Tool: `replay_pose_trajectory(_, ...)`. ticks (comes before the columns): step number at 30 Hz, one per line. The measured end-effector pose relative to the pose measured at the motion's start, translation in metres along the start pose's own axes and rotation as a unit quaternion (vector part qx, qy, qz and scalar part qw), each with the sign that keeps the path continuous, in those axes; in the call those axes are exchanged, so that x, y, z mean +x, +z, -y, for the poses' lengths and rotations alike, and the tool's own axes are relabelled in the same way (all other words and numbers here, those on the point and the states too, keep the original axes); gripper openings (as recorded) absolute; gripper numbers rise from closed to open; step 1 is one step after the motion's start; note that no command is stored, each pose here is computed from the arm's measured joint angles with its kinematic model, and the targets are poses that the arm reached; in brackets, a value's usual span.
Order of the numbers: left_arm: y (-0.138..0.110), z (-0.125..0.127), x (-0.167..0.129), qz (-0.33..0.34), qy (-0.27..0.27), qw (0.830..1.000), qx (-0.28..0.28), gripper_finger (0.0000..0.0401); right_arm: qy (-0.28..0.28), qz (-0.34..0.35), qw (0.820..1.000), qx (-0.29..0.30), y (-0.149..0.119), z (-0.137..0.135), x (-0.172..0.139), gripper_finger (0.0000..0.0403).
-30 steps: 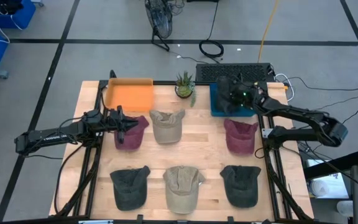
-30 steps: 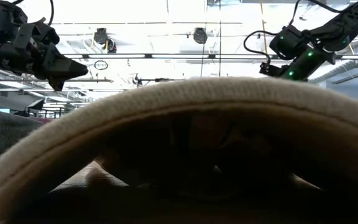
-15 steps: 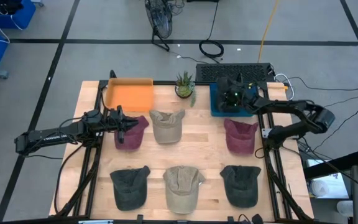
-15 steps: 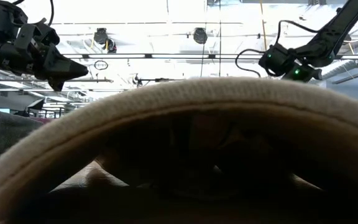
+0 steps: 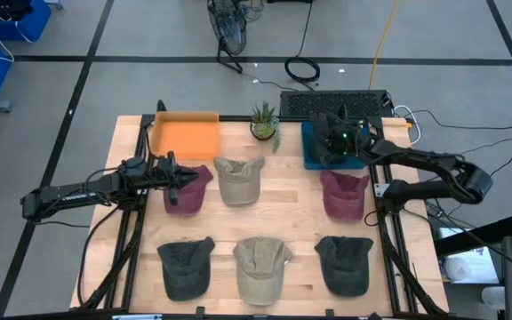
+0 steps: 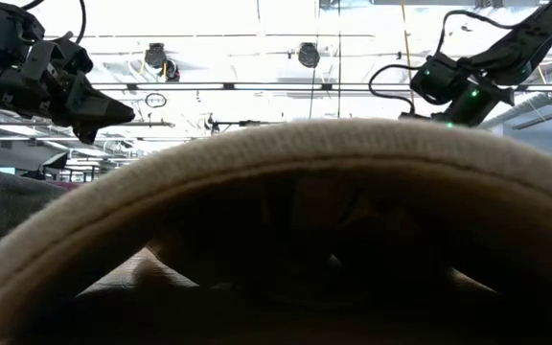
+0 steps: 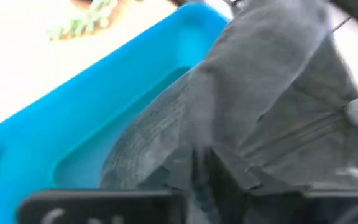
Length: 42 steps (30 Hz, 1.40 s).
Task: Pick & Place hat
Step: Put the top black cap into the blue bin
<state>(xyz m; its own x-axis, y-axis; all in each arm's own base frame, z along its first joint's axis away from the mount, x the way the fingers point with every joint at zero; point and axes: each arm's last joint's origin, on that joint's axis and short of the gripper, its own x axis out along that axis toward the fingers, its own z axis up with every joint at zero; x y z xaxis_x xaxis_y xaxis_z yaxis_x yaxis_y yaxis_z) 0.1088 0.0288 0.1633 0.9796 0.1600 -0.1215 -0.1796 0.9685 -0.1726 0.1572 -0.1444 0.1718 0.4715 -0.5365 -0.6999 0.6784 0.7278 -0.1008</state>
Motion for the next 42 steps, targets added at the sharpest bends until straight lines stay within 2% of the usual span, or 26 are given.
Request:
replay_pose_trajectory(2, 0.0, 0.0, 0.0, 0.0, 0.0, 1.0, -0.001, 0.0042, 0.009, -0.013, 1.0, -0.008, -0.003, -0.001, -0.002, 0.0008)
replay_pose_trajectory(4, 0.0, 0.0, 0.0, 0.0, 0.0, 1.0, -0.001, 0.0042, 0.006, -0.023, 1.0, -0.009, -0.005, 0.0, -0.003, 0.0015)
replay_pose_trajectory(14, -0.001, 0.0, 0.0, -0.007, 0.001, 1.0, 0.001, 0.0042, 0.004, 0.019, 0.998, -0.054, 0.002, 0.001, -0.018, 0.0087)
replay_pose_trajectory(18, -0.002, 0.0, 0.0, -0.01, 0.001, 1.0, 0.002, 0.0042, 0.04, 0.032, 0.997, -0.056, 0.003, 0.0, -0.023, 0.0123)
replay_pose_trajectory(25, -0.002, 0.0, 0.0, -0.01, 0.001, 1.0, 0.0, 0.0042, 0.047, -0.014, 0.997, -0.06, -0.005, -0.003, -0.016, 0.0145)
replay_pose_trajectory(33, -0.002, 0.0, 0.0, -0.01, 0.001, 1.0, 0.002, 0.0042, -0.001, -0.039, 0.996, -0.083, -0.009, -0.001, -0.01, 0.0109)
replay_pose_trajectory(42, -0.002, 0.0, 0.0, -0.01, 0.001, 1.0, 0.002, 0.0042, -0.004, -0.04, 0.993, -0.11, -0.008, 0.0, -0.01, 0.0013)
